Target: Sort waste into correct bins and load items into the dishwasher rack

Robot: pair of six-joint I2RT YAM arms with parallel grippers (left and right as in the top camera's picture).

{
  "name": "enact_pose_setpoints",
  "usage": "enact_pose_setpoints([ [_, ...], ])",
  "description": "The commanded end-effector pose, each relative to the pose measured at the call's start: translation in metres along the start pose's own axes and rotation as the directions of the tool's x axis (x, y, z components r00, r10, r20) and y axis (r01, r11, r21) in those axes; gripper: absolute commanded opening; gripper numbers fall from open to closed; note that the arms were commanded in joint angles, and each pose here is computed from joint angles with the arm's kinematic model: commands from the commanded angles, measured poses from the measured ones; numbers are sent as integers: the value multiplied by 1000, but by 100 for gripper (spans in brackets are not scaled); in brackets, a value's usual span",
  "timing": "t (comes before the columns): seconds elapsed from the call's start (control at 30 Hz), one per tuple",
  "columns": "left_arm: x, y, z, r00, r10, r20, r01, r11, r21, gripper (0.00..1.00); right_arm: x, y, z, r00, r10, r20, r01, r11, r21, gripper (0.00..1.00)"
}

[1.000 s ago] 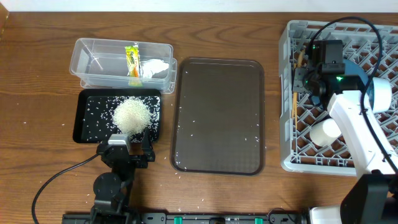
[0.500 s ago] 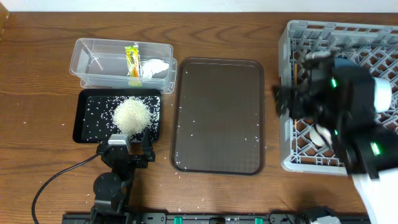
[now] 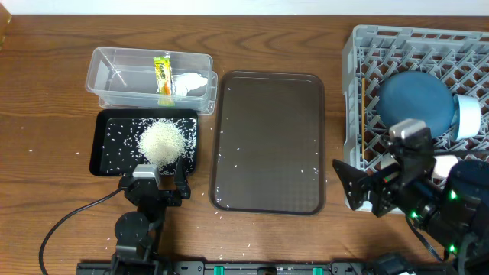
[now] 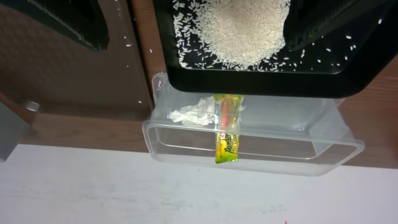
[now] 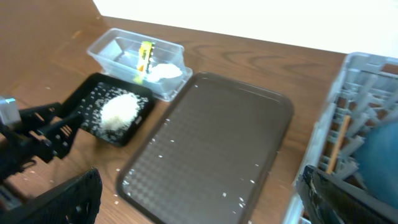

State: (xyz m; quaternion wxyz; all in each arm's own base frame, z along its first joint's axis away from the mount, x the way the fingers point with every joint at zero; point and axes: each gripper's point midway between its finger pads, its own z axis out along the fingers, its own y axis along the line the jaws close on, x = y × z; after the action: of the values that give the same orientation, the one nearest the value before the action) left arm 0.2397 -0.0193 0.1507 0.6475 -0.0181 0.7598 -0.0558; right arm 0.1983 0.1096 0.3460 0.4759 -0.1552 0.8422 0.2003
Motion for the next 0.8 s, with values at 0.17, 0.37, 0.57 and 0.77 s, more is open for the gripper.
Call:
enact_pose_setpoints([
  [0.17, 16, 4, 3, 999, -4, -37, 4, 1000, -15, 93, -7, -45, -8, 998, -54, 41, 42, 966, 256, 99],
  [0.37, 16, 4, 3, 999, -4, -37, 4, 1000, -15, 93, -11, -81, -7, 978, -35, 207, -43, 931, 362, 99],
  [0.57, 16, 4, 3, 999, -4, -37, 4, 1000, -15, 93, 33, -104, -5, 960, -40, 278, -86, 900, 427, 99],
  [0.77, 16, 4, 3, 999, -4, -36, 4, 1000, -16, 93, 68, -119, 7, 934, -67, 350, -108, 884, 455, 99],
])
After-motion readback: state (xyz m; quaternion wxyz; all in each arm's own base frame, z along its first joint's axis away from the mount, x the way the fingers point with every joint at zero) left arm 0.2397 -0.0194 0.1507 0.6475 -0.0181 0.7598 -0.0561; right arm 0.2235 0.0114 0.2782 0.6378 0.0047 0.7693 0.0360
